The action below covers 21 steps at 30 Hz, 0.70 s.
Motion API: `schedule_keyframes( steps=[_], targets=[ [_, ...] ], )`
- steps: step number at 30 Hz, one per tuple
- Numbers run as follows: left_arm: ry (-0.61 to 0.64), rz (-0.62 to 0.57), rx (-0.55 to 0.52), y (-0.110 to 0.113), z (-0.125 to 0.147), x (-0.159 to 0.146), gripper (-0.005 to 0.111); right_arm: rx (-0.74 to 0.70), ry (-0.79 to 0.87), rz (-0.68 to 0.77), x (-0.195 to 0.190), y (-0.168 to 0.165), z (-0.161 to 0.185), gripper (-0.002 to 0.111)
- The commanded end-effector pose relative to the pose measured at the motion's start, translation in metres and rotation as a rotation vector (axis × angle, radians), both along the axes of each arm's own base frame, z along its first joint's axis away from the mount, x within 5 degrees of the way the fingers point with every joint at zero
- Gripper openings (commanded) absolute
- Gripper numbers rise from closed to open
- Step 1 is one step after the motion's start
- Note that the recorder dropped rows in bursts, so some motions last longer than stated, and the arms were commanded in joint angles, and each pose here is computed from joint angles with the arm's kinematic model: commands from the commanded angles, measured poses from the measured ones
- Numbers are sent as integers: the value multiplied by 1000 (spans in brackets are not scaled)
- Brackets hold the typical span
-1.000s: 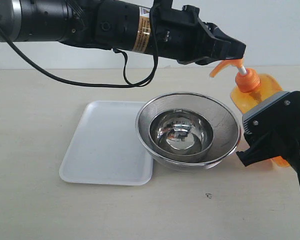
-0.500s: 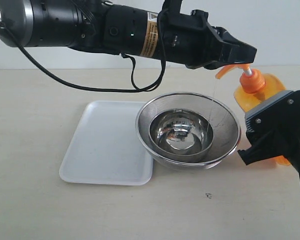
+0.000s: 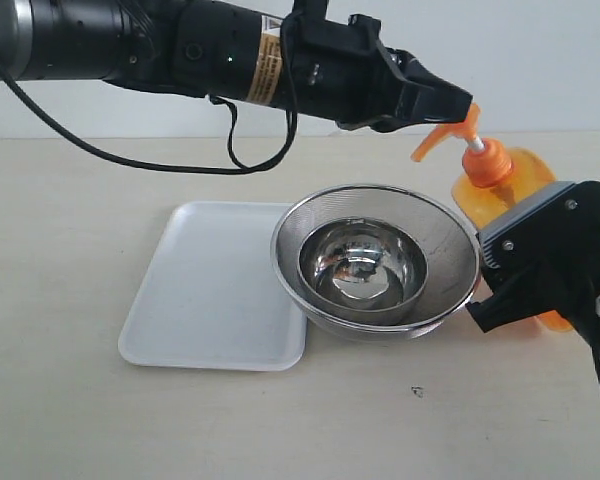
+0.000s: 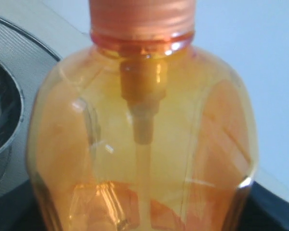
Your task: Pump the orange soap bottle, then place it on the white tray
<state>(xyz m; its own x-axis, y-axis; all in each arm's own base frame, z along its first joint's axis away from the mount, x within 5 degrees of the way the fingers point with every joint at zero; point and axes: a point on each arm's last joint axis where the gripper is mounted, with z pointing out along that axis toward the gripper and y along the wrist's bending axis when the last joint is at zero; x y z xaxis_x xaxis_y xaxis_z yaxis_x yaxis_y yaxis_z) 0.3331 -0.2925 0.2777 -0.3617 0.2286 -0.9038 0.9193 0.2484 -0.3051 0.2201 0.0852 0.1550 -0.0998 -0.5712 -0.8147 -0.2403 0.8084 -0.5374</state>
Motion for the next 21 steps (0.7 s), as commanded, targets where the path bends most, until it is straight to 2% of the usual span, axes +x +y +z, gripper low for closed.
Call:
schedule_keyframes(
  steps=[1, 12, 21],
  targets=[
    [7, 4, 39, 8, -7, 3, 5, 40, -86, 29, 2, 6, 11, 0],
    [-59, 21, -8, 19, 30, -6, 5, 46, -84, 23, 2, 5, 11, 0],
    [-43, 20, -28, 15, 30, -7, 5, 47, -84, 23, 2, 5, 11, 0]
  ],
)
